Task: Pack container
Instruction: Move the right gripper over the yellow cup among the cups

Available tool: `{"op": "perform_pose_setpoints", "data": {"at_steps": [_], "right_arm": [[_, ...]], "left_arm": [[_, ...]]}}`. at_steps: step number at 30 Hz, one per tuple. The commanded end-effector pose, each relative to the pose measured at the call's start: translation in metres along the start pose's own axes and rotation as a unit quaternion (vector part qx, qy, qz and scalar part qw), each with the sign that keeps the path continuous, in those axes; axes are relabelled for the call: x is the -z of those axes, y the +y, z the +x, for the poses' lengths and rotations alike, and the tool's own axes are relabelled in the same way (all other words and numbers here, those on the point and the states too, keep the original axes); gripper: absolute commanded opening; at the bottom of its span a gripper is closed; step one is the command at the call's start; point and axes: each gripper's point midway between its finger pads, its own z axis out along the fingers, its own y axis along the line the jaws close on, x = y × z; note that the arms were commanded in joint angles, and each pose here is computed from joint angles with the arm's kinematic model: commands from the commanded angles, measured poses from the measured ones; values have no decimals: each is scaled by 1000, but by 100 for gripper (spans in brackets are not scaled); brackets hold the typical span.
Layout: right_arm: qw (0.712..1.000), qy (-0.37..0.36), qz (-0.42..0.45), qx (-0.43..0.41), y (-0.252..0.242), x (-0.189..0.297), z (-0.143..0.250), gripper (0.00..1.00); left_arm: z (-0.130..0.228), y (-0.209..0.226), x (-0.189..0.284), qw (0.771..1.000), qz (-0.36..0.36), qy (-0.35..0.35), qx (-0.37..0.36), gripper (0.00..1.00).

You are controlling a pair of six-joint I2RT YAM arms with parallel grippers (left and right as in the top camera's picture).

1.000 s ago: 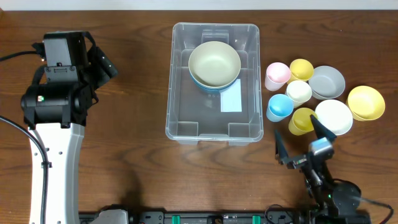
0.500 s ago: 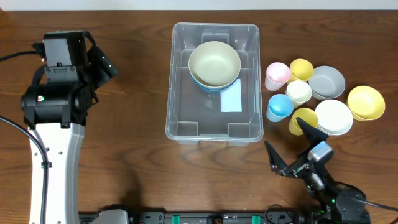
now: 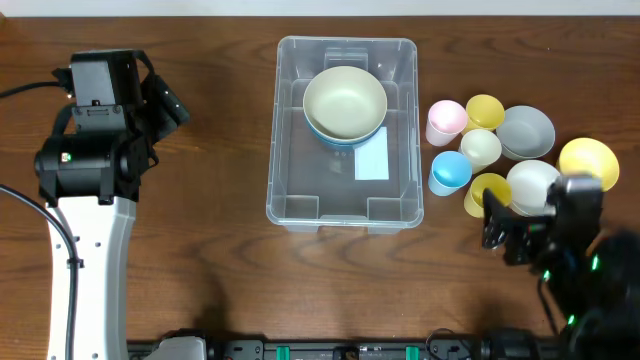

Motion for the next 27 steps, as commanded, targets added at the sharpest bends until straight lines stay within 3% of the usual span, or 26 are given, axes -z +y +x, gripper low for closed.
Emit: {"op": "perform_pose_setpoints", "data": {"at_steps": [1,11,21,27], "right_arm": [[997,55,42,16,-14,-9,-15,99],[988,156,-5,-7,-2,-41,11,99],[955,264,129,-52,-49,-68,53,99],[929,300,203,-75,-75,-90,71,92]], "left_arm": [[-4,2,1,1000,-7,-6,3,98],[-4,2,1,1000,-7,-6,3,98],[-4,2,1,1000,-7,-6,3,98],[-4,2,1,1000,-7,-6,3,98]]}}
